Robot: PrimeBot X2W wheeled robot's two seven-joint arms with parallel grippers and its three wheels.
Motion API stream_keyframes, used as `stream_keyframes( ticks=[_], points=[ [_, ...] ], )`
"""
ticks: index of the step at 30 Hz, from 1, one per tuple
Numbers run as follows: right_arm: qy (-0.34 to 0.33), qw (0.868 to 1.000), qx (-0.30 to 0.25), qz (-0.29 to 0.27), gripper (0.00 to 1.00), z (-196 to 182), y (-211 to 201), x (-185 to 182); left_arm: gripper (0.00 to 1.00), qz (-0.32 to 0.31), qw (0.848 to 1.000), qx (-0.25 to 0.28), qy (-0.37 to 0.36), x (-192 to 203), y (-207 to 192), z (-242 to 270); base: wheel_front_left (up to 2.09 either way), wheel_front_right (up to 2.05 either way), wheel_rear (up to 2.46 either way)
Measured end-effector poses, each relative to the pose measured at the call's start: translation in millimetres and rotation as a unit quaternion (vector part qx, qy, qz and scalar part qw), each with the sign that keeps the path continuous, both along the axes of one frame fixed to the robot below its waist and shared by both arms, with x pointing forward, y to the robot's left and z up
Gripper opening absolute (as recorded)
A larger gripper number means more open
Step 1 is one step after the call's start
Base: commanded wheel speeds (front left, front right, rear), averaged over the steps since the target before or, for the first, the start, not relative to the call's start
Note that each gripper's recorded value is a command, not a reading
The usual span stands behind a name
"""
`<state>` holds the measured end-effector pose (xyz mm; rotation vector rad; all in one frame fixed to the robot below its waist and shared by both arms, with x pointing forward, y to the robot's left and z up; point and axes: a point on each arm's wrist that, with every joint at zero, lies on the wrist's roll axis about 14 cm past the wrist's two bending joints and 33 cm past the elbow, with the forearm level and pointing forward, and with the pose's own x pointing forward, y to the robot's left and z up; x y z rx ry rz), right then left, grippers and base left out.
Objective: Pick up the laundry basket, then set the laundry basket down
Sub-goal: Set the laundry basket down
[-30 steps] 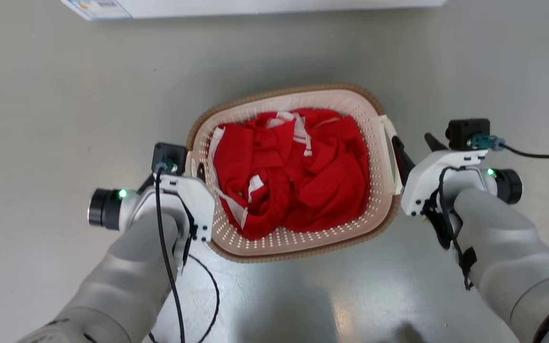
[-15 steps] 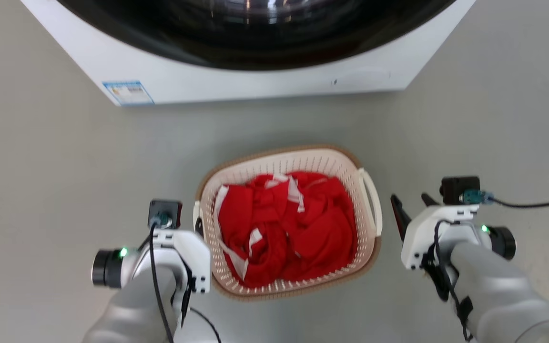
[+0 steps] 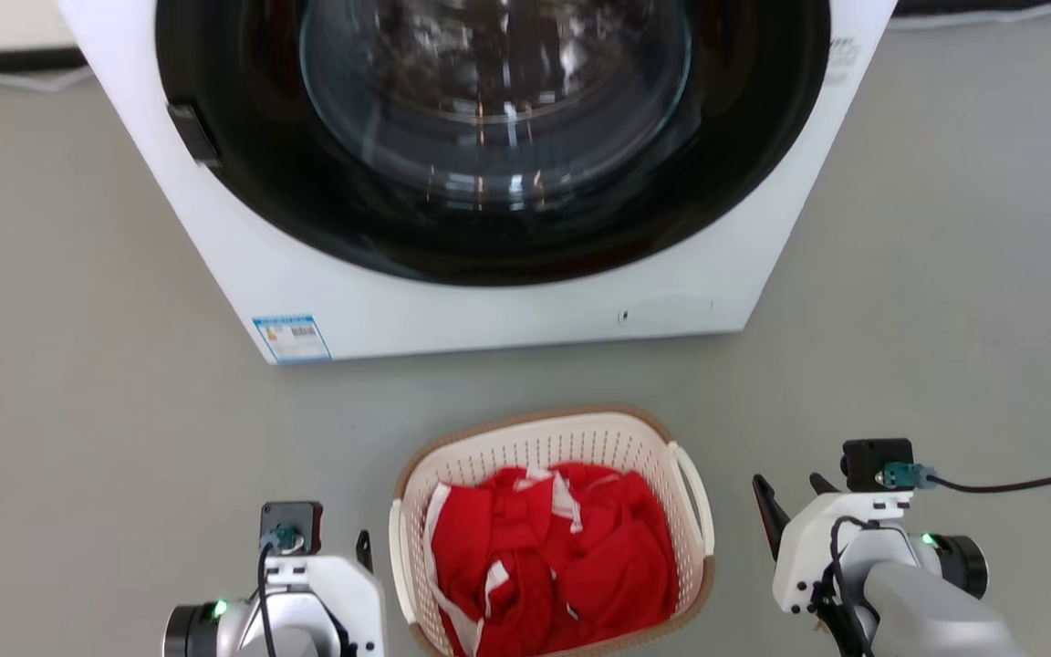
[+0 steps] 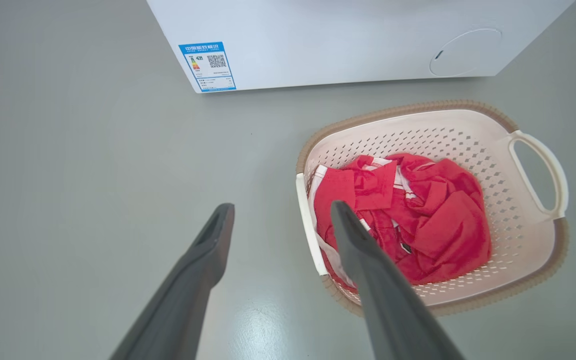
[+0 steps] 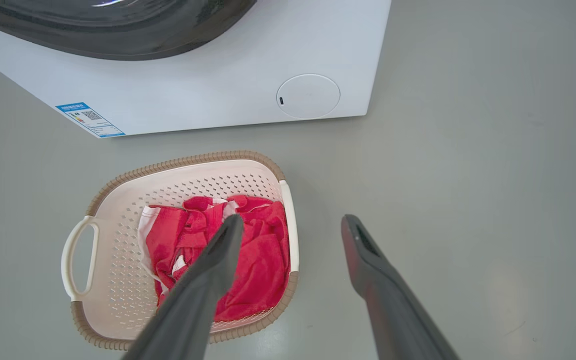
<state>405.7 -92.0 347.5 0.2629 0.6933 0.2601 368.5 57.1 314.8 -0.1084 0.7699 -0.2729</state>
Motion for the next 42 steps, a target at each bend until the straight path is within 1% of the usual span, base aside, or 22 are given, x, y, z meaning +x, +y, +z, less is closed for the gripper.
stream_keyframes(
  ticks=[11, 16, 22, 24, 28, 33, 35, 42],
  points=[
    [-0.065, 0.998, 0.015, -0.007, 1.00, 42.0, 3.2, -2.1, 1.00, 0.021, 0.998, -0.013, -0.058, 5.0, 8.6, 36.7, 0.00, 0.00, 0.00],
    [-0.082, 0.996, 0.017, -0.011, 1.00, 52.1, 1.9, -6.0, 1.00, 0.031, 0.995, -0.026, -0.096, 12.2, 11.6, 58.0, 0.00, 0.00, 0.00],
    [-0.108, 0.994, 0.023, -0.019, 1.00, 69.8, -0.3, 1.2, 1.00, 0.051, 0.988, -0.038, -0.141, 16.2, 17.4, 78.0, 0.00, 0.00, 0.00],
    [-0.120, 0.992, 0.028, -0.020, 1.00, 77.1, 0.4, 4.1, 1.00, 0.055, 0.985, -0.042, -0.160, 17.5, 18.8, 86.4, 0.00, 0.00, 0.00],
    [-0.163, 0.986, 0.040, -0.023, 1.00, 102.4, -0.4, 14.2, 1.00, 0.059, 0.976, -0.048, -0.205, 13.8, 20.5, 103.7, 0.00, 0.00, 0.00],
    [-0.215, 0.975, 0.047, -0.024, 1.00, 130.8, -5.2, 22.8, 1.00, 0.078, 0.960, -0.061, -0.262, 15.0, 27.5, 132.7, 0.00, 0.00, 0.00],
    [-0.228, 0.972, 0.049, -0.026, 1.00, 135.1, -6.8, 20.7, 1.00, 0.091, 0.954, -0.066, -0.280, 13.7, 32.7, 141.9, 0.00, 0.00, 0.00],
    [-0.269, 0.961, 0.052, -0.040, 1.00, 145.1, -16.1, 9.5, 1.00, 0.109, 0.934, -0.078, -0.331, 6.7, 41.1, 168.4, 0.00, 0.00, 0.00]
  ],
)
